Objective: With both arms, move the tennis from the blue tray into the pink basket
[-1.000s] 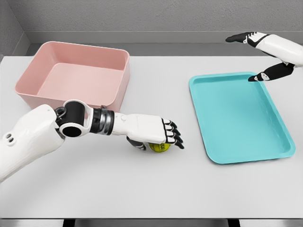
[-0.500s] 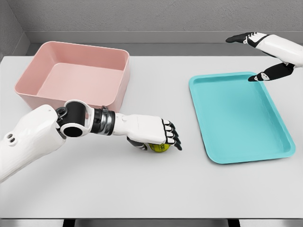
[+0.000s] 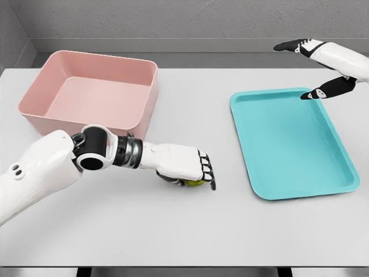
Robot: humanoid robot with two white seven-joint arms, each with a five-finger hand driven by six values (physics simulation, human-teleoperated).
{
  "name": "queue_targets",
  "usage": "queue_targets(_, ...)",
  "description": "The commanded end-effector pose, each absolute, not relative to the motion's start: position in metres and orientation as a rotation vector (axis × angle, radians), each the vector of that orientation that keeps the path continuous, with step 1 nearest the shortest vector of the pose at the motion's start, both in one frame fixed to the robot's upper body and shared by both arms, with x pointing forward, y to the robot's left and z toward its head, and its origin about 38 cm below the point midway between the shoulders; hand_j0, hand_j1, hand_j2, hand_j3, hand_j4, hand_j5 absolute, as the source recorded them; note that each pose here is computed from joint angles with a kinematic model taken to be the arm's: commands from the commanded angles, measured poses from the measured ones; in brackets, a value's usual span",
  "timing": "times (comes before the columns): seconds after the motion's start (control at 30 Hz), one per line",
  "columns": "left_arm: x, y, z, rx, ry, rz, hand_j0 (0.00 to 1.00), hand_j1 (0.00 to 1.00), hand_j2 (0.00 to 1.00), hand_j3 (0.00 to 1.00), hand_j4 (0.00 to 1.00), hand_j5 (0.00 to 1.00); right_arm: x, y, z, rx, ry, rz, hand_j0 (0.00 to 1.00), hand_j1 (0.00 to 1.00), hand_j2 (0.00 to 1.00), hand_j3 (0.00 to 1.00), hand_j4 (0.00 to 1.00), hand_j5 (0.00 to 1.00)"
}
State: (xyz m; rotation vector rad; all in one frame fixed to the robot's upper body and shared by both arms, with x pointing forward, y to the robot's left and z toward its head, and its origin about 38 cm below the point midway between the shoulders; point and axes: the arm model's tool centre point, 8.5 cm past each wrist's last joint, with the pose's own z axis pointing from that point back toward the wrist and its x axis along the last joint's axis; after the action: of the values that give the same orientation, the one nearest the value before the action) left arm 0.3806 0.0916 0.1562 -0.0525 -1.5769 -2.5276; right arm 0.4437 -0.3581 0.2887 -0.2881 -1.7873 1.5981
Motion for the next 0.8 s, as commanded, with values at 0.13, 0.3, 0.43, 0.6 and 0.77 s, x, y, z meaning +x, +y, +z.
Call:
queue_targets(0.13, 0.380, 0.091, 0.156, -0.059, -1.579, -2.524, 0.60, 0.60, 0.60, 0.60, 0.60, 0.60, 0.444, -0.358, 0.289, -0.284, -1.792, 1.589, 1.00, 1.00, 1.00, 1.00, 1.00, 1.00)
queue_targets(0.3, 0.380, 0.091, 0.158, -0.055, -1.582, -2.526, 0.54, 0.54, 0.54, 0.54, 0.54, 0.54, 0.444, -0.360, 0.289, -0.285, -1.789, 1.585, 1.00, 1.00, 1.00, 1.00, 1.00, 1.00)
queue_targets(0.43, 0.381, 0.090, 0.161, -0.049, -1.587, -2.528, 0.51, 0.51, 0.51, 0.51, 0.51, 0.51, 0.445, -0.362, 0.289, -0.289, -1.786, 1.580, 1.00, 1.00, 1.00, 1.00, 1.00, 1.00)
queue_targets(0.6, 0.386, 0.091, 0.171, -0.024, -1.606, -2.527, 0.45, 0.45, 0.45, 0.45, 0.45, 0.45, 0.445, -0.362, 0.289, -0.290, -1.787, 1.579, 1.00, 1.00, 1.00, 1.00, 1.00, 1.00)
queue_targets(0.77, 0.393, 0.094, 0.187, -0.024, -1.643, -2.494, 0.41, 0.41, 0.41, 0.41, 0.41, 0.41, 0.445, -0.363, 0.289, -0.291, -1.786, 1.578, 1.00, 1.00, 1.00, 1.00, 1.00, 1.00)
